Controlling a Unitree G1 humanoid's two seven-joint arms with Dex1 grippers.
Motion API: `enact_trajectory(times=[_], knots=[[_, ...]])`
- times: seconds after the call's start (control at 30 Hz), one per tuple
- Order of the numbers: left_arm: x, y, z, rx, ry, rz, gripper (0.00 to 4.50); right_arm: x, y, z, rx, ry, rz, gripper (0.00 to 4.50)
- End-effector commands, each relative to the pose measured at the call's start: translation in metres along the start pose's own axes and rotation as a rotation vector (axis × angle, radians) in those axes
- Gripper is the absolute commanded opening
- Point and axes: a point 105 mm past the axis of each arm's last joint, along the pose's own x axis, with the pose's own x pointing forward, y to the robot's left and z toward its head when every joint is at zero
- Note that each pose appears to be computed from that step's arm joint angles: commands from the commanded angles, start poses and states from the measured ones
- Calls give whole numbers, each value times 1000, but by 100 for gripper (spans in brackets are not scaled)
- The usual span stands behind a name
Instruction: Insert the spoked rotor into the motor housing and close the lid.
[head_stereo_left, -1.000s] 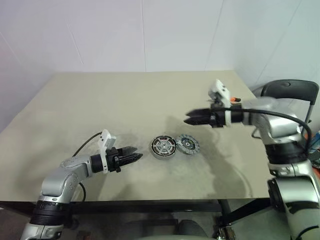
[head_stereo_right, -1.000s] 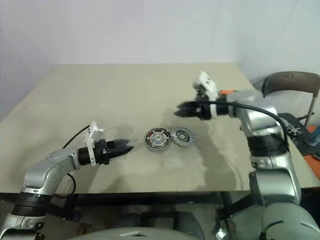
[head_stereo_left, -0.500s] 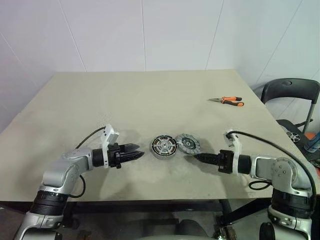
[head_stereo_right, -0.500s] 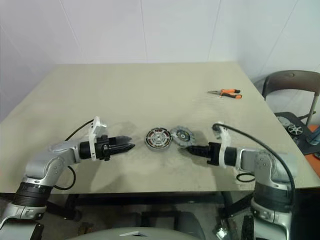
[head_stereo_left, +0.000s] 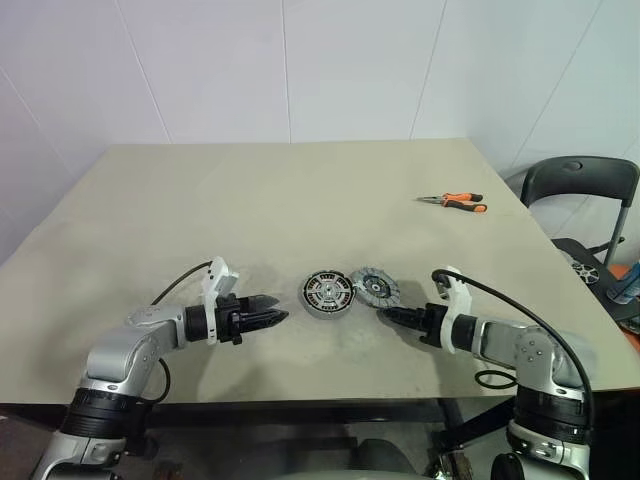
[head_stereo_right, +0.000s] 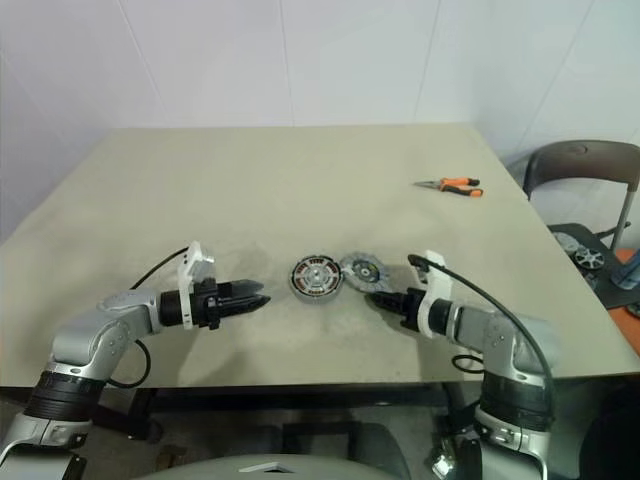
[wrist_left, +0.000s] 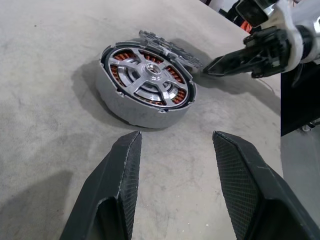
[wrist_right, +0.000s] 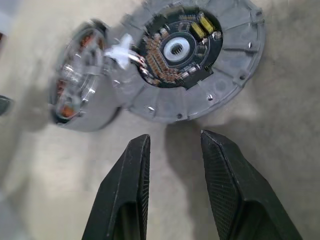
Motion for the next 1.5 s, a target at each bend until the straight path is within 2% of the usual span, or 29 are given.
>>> enact_trajectory(times=[0.03, 0.23, 0.37, 0.5, 0.67, 0.8, 0.9, 1.1, 1.5], knots=[[-1, -5, 12, 62, -21, -11, 241, 6, 13, 13, -46, -49, 25, 165], [-2, -3, 7, 52, -3, 7, 241, 4, 12, 12, -38, -63, 34, 165], [-2, -1, 6, 48, -4, 11, 241, -12, 26, 18, 36, -96, 190, 165], [-2, 2, 5, 48, -2, 15, 241, -23, 20, 8, 96, -74, 217, 165], [-1, 4, 5, 52, 2, 13, 241, -26, -4, -2, 261, -106, 160, 165], [-1, 6, 5, 58, 9, 12, 241, -20, -12, -4, 276, -174, 98, 165], [-1, 7, 5, 60, 11, 12, 241, -18, -9, 2, 283, -256, 103, 222], [-2, 9, 7, 64, 20, 10, 241, -1, 4, -11, 359, -198, 123, 419], [-2, 10, 5, 66, 23, 19, 241, 18, -4, -17, 360, -176, 14, 419]])
